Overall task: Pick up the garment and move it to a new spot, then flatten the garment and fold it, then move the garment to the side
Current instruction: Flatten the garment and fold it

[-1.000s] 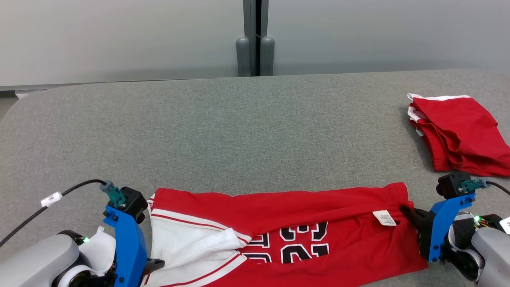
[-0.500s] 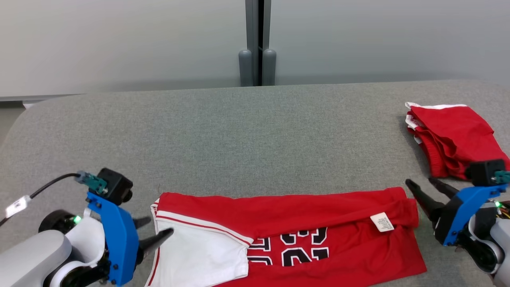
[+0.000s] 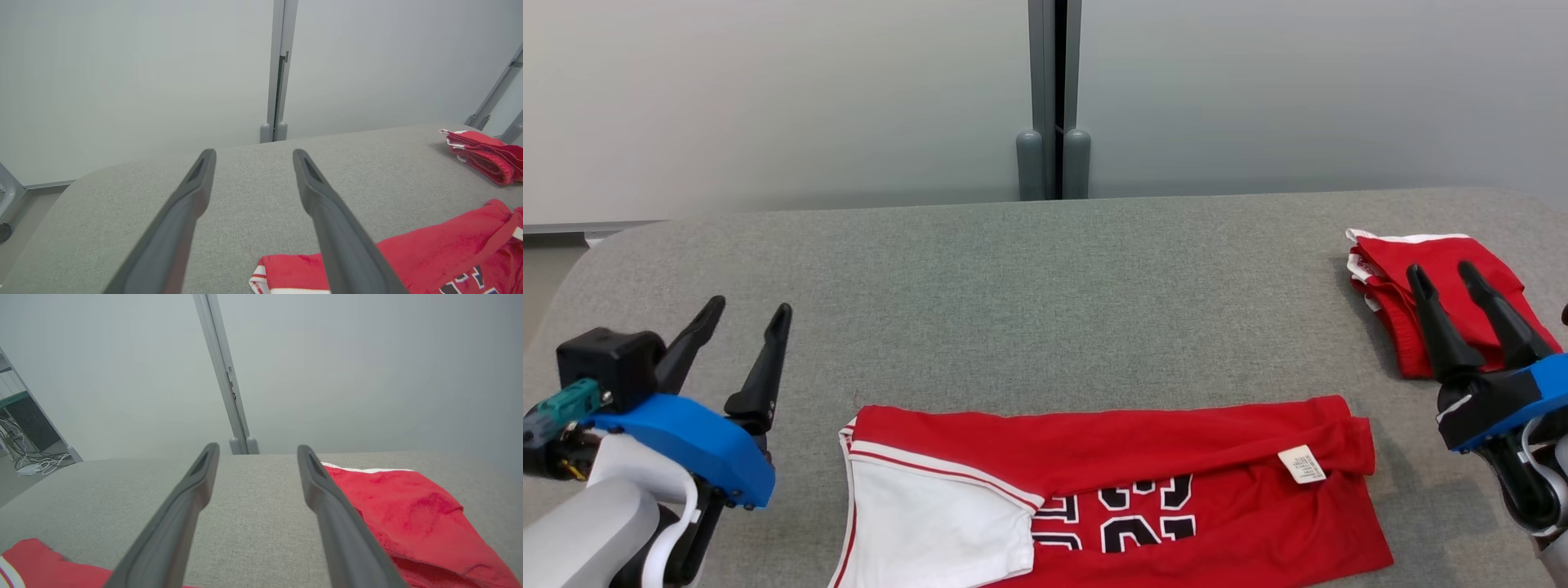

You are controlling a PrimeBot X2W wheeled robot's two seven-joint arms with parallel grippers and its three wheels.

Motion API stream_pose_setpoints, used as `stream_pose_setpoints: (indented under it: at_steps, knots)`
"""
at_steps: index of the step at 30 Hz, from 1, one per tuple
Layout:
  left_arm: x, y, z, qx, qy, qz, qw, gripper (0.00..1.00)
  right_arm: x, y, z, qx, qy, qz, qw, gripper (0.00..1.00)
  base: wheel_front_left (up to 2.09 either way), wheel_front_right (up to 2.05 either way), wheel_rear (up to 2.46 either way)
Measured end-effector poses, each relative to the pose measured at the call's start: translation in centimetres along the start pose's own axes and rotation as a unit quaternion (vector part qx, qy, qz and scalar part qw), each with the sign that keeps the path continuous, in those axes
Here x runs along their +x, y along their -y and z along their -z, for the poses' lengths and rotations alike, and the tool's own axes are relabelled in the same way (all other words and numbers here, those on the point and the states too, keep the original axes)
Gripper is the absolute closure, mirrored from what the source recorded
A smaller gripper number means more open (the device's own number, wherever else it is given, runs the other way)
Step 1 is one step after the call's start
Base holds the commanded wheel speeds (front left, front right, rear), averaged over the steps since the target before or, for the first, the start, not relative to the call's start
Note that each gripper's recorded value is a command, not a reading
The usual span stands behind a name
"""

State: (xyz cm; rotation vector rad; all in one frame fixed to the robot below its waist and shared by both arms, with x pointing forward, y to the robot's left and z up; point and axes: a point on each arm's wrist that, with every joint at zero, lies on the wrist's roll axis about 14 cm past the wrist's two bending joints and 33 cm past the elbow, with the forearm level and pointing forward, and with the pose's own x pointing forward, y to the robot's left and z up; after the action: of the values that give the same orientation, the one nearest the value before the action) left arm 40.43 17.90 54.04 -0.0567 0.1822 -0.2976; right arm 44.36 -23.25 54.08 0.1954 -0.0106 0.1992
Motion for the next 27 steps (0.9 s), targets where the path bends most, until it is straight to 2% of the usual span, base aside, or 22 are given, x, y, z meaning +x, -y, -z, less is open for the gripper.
stream_pose_setpoints:
  at_steps: [4, 11, 13, 16, 20, 27]
  knots:
    - [-0.3, -1.2, 0.0, -0.011, 0.036, -0.041, 0.998, 0.00, -0.5, -1.3, -0.4, 0.009, 0.035, 0.001, 0.999, 0.00, 0.00, 0.00, 0.00]
    - [-0.6, -1.5, 0.8, -0.076, 0.080, -0.093, 0.990, 0.00, -2.7, -2.1, 2.3, 0.037, 0.036, 0.032, 0.998, 0.00, 0.00, 0.00, 0.00]
    - [-0.7, -1.4, 1.4, -0.108, 0.092, -0.104, 0.984, 0.00, -3.2, -2.1, 3.1, 0.037, 0.029, 0.040, 0.998, 0.00, 0.00, 0.00, 0.00]
    - [-1.1, -1.6, 2.4, -0.124, 0.103, -0.122, 0.979, 0.00, -3.7, -1.7, 3.8, 0.028, 0.021, 0.050, 0.998, 0.00, 0.00, 0.00, 0.00]
    - [-1.6, -1.5, 3.4, -0.108, 0.115, -0.140, 0.978, 0.00, -4.6, -0.7, 5.4, 0.021, 0.003, 0.074, 0.997, 0.00, 0.00, 0.00, 0.00]
    - [-1.5, 0.7, 6.3, -0.112, 0.095, -0.126, 0.981, 0.00, -5.9, -0.6, 10.0, 0.029, -0.064, 0.092, 0.993, 0.00, 0.00, 0.00, 0.00]
